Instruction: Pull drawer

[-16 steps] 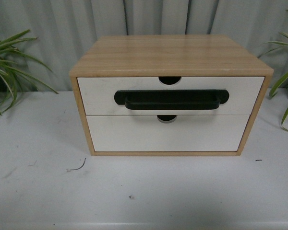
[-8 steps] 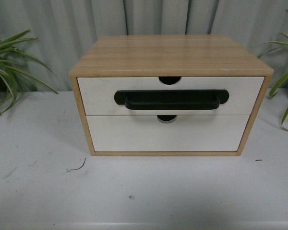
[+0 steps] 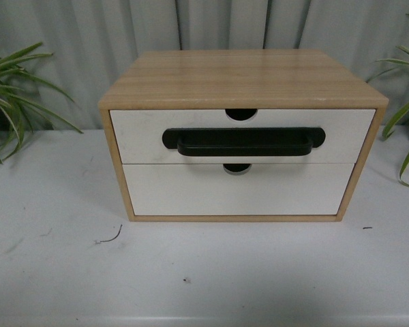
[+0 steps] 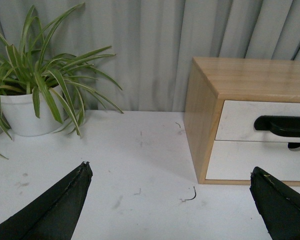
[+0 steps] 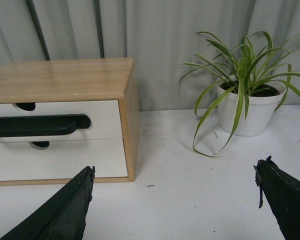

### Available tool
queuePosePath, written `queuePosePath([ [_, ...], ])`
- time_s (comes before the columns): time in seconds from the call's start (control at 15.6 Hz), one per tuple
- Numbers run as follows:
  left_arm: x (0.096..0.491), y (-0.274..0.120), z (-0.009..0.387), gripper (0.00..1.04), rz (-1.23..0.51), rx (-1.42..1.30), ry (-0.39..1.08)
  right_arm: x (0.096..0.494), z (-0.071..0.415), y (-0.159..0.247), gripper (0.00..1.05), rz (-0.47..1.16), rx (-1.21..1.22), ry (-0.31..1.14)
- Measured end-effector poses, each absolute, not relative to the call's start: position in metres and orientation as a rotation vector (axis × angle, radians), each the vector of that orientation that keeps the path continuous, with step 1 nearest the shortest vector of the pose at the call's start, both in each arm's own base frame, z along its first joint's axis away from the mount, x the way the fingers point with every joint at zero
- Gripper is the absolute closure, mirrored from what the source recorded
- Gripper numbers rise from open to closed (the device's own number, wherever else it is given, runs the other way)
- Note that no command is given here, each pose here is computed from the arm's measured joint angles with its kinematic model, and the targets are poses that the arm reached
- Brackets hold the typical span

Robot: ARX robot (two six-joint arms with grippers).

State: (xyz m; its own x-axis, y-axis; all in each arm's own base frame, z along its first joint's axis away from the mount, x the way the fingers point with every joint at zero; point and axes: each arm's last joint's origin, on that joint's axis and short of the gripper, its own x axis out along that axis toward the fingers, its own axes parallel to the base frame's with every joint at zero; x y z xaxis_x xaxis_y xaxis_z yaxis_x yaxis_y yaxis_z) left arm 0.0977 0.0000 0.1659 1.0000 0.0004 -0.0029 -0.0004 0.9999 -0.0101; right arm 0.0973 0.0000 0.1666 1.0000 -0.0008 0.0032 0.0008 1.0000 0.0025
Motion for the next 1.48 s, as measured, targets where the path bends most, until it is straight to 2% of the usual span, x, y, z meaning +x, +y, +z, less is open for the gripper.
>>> queuePosePath([
  [0.19, 0.098, 0.0, 0.165, 0.07, 0.004, -0.013, 0.009, 0.097, 0.167, 0.0, 0.06, -0.001, 0.002, -0.003],
  [0.32, 0.103, -0.003, 0.17, 0.07, 0.219, -0.155, 0.288, 0.105, 0.165, 0.0, 0.06, 0.052, 0.122, 0.114],
  [0.39, 0.109, 0.0, 0.175, 0.07, 0.325, -0.251, 0.25, 0.112, 0.172, 0.001, 0.06, 0.062, 0.155, 0.11],
  [0.45, 0.115, 0.002, 0.18, 0.07, 0.343, -0.301, 0.211, 0.122, 0.185, 0.004, 0.06, 0.091, 0.172, 0.075],
  [0.58, 0.143, -0.001, 0.196, 0.07, 0.291, -0.335, 0.152, 0.153, 0.213, 0.012, 0.06, 0.121, 0.166, 0.01],
  [0.64, 0.162, -0.003, 0.2, 0.07, 0.27, -0.324, 0.144, 0.181, 0.225, 0.02, 0.06, 0.125, 0.144, -0.002],
  [0.84, 0.226, -0.01, 0.216, 0.07, 0.201, -0.325, 0.149, 0.257, 0.235, 0.051, 0.06, 0.138, 0.002, 0.044],
  [0.96, 0.258, -0.025, 0.224, 0.07, 0.112, -0.271, 0.195, 0.295, 0.241, 0.071, 0.06, 0.168, -0.167, 0.016],
  [1.09, 0.281, -0.044, 0.239, 0.07, -0.022, -0.176, 0.218, 0.316, 0.237, 0.082, 0.06, 0.224, -0.391, 0.003],
  [1.22, 0.298, -0.067, 0.254, 0.07, -0.22, -0.01, 0.258, 0.318, 0.229, 0.088, 0.06, 0.35, -0.668, -0.047],
  [1.48, 0.303, -0.116, 0.24, 0.07, -0.662, 0.388, 0.463, 0.315, 0.208, 0.082, 0.06, 0.645, -1.252, -0.086],
])
